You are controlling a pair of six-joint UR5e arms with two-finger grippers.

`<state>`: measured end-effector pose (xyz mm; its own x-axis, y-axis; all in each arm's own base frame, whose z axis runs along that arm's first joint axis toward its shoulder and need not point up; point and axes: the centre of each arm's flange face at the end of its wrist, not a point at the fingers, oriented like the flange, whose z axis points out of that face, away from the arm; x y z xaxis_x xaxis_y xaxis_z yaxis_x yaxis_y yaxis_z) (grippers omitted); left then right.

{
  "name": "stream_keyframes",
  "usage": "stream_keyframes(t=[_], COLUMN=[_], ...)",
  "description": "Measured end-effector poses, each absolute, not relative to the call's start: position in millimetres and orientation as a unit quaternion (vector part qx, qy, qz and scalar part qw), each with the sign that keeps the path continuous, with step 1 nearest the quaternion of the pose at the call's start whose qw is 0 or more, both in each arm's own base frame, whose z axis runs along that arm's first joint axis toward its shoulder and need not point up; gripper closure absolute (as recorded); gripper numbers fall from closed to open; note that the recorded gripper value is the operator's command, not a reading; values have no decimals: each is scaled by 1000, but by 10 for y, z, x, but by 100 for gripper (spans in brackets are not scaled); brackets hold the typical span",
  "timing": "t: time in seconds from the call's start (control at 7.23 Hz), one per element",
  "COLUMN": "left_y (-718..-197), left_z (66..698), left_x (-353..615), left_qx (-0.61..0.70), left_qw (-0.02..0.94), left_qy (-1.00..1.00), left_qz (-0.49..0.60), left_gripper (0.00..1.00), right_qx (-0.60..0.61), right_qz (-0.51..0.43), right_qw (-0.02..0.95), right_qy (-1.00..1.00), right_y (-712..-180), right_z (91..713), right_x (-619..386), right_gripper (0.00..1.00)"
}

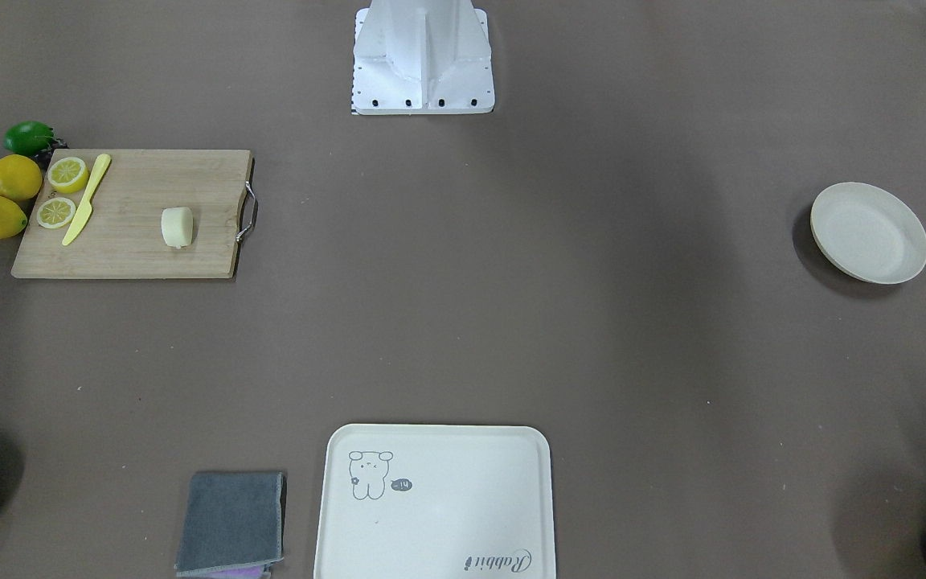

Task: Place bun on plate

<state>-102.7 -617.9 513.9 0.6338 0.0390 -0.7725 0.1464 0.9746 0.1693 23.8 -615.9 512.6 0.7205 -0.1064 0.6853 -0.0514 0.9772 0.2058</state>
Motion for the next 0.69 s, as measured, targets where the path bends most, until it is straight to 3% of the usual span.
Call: stream_keyframes(t=[0.69], left_y=[-6204], left_z=[5406], left_x=[-1035], left_qx=[81], left_qw=[900], left_qy=[426], left_qz=[-56], left_gripper=[2], right_qx=[116], right_qz=[-24], right_qw=[919], right_qy=[-376], right_y=[-6188], right_z=[4977], right_x=[190], right_gripper=[0])
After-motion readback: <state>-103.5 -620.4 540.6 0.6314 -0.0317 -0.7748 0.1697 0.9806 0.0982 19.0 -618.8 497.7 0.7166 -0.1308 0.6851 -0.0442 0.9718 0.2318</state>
